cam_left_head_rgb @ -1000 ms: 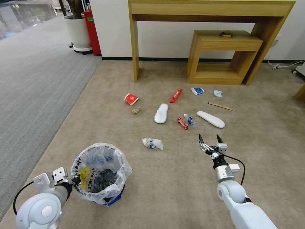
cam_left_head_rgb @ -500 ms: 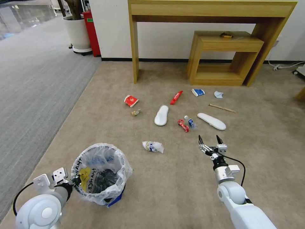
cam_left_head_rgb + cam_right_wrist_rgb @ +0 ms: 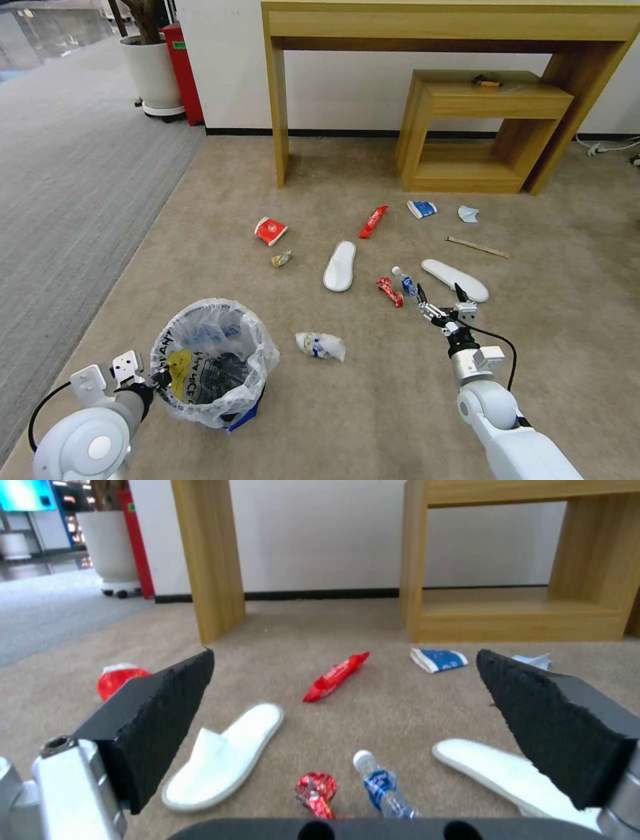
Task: Pick up the trash bin and place the garbage on the floor into it.
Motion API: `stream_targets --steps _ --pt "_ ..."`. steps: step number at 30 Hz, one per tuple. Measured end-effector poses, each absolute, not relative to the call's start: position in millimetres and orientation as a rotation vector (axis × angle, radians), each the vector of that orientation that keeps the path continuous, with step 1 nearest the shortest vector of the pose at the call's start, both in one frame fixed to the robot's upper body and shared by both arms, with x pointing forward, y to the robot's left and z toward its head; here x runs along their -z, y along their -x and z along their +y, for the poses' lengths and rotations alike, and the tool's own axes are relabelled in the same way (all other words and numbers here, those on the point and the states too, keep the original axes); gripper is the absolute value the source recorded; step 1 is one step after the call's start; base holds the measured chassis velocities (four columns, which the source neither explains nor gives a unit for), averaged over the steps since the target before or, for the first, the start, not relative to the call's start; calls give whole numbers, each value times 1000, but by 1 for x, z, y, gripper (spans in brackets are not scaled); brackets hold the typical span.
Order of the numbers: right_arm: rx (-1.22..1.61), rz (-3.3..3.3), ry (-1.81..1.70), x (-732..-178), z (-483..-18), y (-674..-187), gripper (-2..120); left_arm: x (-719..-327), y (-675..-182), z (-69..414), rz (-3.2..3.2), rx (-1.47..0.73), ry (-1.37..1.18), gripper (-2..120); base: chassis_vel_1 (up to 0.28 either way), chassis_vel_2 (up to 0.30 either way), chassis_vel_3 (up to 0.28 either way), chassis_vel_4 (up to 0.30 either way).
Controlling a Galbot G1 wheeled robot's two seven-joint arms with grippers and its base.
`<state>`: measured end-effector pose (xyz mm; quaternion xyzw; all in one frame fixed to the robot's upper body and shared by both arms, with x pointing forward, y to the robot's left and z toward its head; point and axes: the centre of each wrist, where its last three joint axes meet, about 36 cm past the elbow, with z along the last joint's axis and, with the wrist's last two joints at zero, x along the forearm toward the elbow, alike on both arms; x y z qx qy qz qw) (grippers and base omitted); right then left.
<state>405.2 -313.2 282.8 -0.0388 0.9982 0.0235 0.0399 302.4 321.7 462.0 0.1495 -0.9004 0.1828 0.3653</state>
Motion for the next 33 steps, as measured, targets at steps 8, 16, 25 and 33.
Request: stream_targets --steps 8,16,25,33 --pt "-32 3054 139 -281 -316 -402 100 -460 -303 319 -2312 -470 -378 0 11 -11 -14 8" --pt "98 3135 136 -277 -331 -388 100 -460 -304 320 -2312 -466 -376 0 0 0 0 0" --pt "98 3205 162 -276 -325 -379 100 -454 -304 314 -2304 -477 -368 0 0 0 0 0" --pt "30 3233 328 -274 -310 -378 100 -449 -301 312 -2297 -475 -379 0 0 0 0 0"
